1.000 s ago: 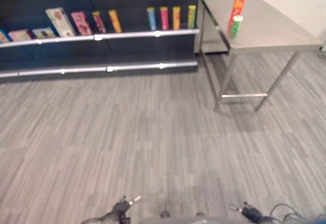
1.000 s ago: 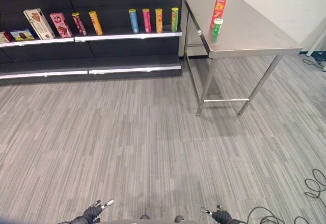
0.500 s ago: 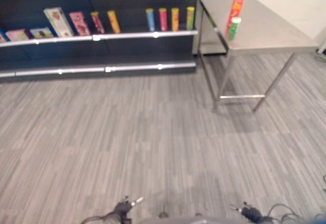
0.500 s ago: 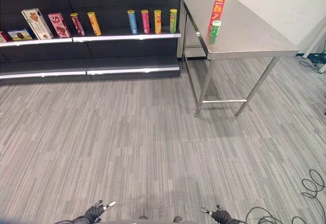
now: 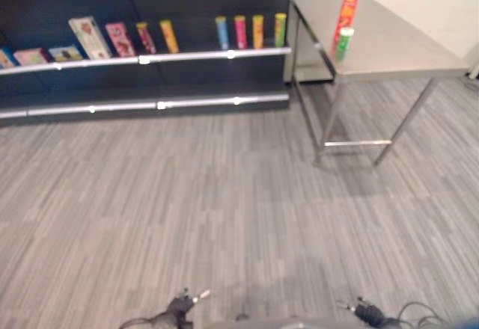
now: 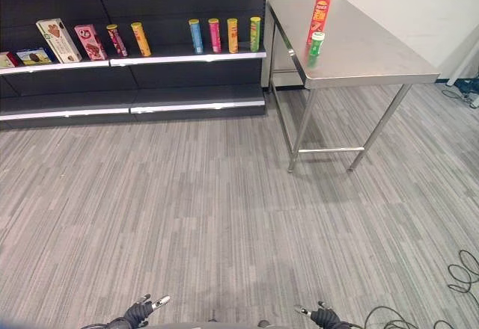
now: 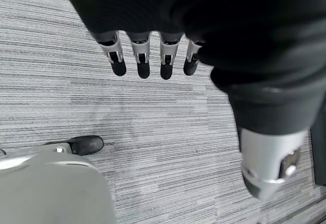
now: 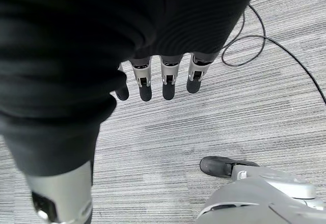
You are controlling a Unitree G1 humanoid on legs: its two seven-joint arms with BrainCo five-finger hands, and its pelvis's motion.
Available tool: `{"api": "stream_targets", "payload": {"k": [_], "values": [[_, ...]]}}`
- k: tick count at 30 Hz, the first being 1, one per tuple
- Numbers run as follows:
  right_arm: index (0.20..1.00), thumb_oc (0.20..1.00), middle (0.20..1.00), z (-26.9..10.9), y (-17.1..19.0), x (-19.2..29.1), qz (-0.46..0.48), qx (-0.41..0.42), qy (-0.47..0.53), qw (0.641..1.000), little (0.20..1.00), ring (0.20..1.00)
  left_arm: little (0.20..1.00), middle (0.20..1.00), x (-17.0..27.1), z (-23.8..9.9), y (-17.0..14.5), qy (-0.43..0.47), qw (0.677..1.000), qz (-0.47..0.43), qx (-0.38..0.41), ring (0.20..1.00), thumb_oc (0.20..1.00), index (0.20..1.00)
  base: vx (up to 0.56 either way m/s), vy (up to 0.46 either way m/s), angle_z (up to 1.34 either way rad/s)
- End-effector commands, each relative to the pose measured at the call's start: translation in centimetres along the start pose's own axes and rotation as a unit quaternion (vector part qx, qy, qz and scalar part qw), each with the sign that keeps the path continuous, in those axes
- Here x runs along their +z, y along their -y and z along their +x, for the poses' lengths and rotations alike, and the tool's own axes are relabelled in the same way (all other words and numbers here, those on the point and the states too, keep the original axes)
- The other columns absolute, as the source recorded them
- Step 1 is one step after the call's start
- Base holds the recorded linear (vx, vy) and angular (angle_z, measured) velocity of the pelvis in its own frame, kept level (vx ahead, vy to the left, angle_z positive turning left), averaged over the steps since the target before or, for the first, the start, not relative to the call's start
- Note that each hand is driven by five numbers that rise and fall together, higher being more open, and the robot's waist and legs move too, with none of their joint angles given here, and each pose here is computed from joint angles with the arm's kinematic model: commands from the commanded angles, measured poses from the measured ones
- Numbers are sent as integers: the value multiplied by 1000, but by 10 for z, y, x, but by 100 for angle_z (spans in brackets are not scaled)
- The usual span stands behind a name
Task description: Put the goods on the table back onto the shelves and tidy them up.
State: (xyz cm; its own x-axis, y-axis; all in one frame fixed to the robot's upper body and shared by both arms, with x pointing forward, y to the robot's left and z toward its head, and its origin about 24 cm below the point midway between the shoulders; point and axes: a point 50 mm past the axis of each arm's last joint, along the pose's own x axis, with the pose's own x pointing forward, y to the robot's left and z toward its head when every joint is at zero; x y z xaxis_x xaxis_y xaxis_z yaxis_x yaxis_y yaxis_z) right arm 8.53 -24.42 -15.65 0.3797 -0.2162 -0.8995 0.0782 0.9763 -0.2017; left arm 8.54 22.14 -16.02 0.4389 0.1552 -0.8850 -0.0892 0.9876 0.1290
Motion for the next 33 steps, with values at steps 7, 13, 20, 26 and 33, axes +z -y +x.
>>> {"api": "stream_targets", "payload": {"k": [7,13,20,26,33], "values": [[1000,1000,1000,6,-1,32,-58,6,37,998,1000,1000,1000,1000,32,7,-8,41,997,58,7,1000,1000,1000,14,125,-11],[1000,1000,1000,6,4,39,-38,1,46,998,1000,1000,1000,1000,43,8,-9,56,997,56,4,1000,1000,1000,38,175,-7],[1000,1000,1000,5,2,32,-25,5,44,999,1000,1000,1000,1000,49,9,-9,64,996,61,4,1000,1000,1000,182,62,12],[1000,1000,1000,4,0,28,-24,9,39,999,1000,1000,1000,1000,47,9,-7,59,997,55,2,1000,1000,1000,471,-132,17],[1000,1000,1000,2,10,17,-24,-3,27,999,1000,1000,1000,1000,36,8,-3,43,998,39,-4,1000,1000,1000,494,-232,61]]}}
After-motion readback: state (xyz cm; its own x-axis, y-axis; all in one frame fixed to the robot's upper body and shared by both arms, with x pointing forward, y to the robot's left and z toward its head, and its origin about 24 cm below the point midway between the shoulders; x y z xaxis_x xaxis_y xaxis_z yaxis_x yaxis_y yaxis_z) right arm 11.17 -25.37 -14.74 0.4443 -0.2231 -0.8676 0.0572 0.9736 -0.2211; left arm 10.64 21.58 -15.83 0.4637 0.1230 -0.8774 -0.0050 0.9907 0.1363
